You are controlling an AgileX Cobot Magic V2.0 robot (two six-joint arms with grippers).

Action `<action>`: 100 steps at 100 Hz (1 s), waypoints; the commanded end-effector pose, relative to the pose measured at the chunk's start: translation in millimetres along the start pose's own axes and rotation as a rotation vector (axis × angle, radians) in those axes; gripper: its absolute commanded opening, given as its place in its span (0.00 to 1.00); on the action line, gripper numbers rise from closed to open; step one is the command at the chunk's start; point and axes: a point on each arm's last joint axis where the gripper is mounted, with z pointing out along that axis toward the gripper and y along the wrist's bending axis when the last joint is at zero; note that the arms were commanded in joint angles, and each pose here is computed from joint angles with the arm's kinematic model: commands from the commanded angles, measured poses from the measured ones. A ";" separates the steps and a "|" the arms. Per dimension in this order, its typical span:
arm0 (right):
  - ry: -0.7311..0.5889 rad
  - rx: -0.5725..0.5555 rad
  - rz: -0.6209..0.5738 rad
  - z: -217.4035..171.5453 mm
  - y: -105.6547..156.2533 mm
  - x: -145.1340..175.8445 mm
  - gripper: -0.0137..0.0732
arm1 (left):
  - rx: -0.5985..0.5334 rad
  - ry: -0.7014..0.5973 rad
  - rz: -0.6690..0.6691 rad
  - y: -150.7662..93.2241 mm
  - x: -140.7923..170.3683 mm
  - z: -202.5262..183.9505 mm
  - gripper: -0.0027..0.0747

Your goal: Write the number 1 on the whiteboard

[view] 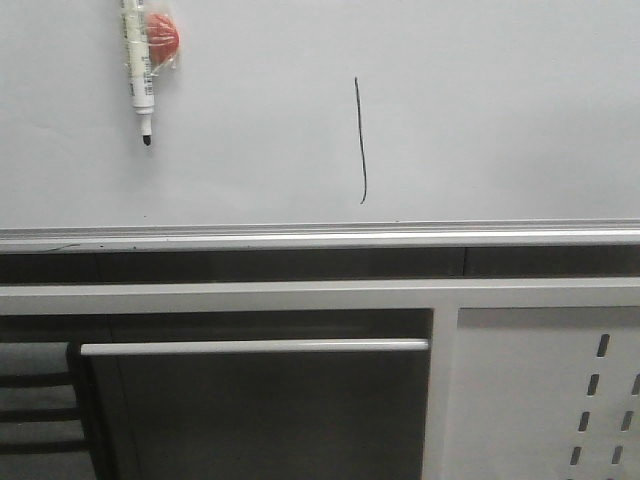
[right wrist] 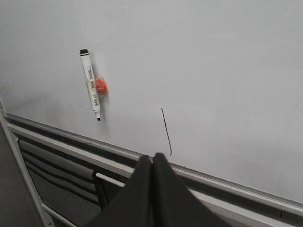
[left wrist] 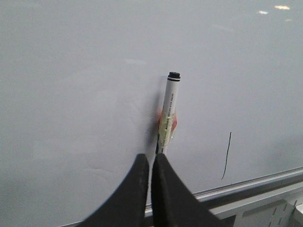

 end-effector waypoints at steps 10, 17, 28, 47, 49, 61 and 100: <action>-0.108 0.046 0.087 -5.6 -4.1 4.5 0.10 | -0.008 -0.078 -0.024 4.0 2.1 -15.0 0.01; -0.104 0.047 0.086 -5.0 -4.3 5.4 0.10 | -0.007 -0.085 -0.027 4.3 2.9 -16.7 0.01; -0.102 0.049 0.078 -5.0 -4.4 5.5 0.10 | -0.009 -0.086 -0.035 4.6 2.8 -16.9 0.01; -0.101 0.048 0.078 -5.0 -4.3 5.7 0.10 | -0.013 -0.062 -0.166 5.3 5.1 -16.8 0.01; -0.101 0.048 0.078 -5.0 -4.3 5.7 0.10 | -0.014 -0.061 -0.172 5.3 5.2 -16.7 0.01; -0.101 0.048 0.078 -5.0 -4.3 5.7 0.10 | -0.014 -0.060 -0.179 5.4 5.3 -16.7 0.01; -0.101 0.048 0.078 -5.0 -4.3 5.7 0.10 | -0.014 -0.060 -0.179 5.4 5.3 -16.7 0.01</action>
